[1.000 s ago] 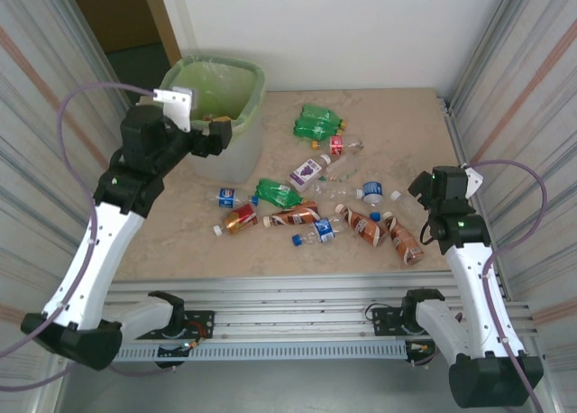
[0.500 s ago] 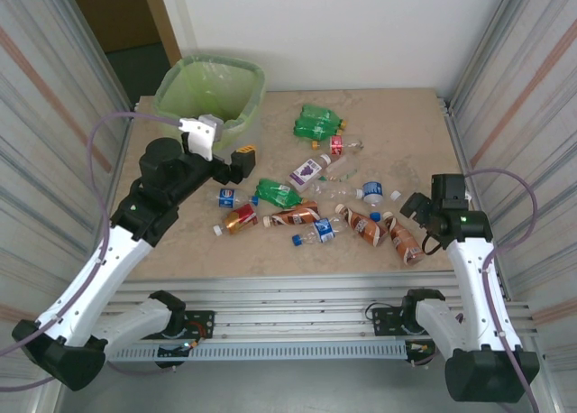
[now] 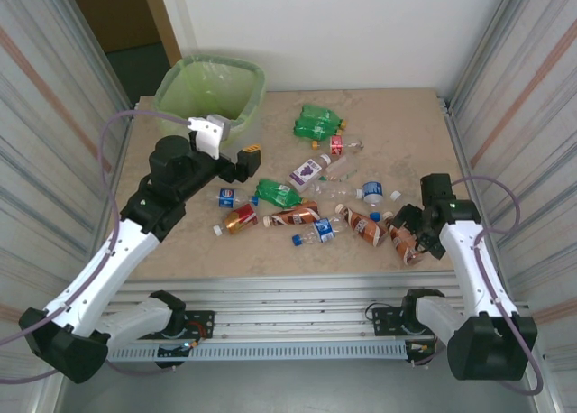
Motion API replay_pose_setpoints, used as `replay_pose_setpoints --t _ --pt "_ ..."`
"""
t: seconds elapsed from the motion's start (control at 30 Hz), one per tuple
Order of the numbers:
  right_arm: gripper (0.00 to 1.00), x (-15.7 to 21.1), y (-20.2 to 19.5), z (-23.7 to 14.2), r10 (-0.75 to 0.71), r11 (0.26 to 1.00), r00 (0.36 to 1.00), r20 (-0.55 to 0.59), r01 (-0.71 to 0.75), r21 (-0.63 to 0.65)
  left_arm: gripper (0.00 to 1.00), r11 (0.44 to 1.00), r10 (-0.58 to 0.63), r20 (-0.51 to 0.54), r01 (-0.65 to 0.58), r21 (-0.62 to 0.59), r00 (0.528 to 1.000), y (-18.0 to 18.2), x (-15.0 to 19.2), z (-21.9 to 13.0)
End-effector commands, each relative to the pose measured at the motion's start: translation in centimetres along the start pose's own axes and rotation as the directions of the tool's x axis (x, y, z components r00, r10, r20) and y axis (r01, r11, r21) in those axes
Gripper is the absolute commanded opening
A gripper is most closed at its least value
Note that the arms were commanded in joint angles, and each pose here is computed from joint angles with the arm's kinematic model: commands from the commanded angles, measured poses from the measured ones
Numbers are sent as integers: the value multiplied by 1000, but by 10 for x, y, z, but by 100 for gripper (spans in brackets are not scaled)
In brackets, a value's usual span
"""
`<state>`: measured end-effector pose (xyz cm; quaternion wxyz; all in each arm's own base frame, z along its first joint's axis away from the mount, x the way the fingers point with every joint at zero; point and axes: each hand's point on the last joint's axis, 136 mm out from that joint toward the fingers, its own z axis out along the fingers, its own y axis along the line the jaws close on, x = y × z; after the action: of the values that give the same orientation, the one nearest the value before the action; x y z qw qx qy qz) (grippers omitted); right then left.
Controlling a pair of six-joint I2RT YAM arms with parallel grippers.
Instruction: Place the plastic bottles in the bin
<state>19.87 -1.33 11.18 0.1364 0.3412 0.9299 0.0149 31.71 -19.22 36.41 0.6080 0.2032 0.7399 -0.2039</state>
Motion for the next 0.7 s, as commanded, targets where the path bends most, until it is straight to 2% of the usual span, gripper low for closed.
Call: replay_pose_setpoints --t 0.0,0.37,0.67 --pt "95 5 -4 8 32 999 999 -42 -30 35 99 1000 25 17 -25 -12 1000 1 -4 1" --pt "93 12 -4 35 27 997 992 -122 -17 75 99 999 32 3 -32 -43 999 7 1 3" --pt "91 17 1 45 23 999 987 -157 -15 52 99 998 32 -5 -32 -61 999 10 4 3"
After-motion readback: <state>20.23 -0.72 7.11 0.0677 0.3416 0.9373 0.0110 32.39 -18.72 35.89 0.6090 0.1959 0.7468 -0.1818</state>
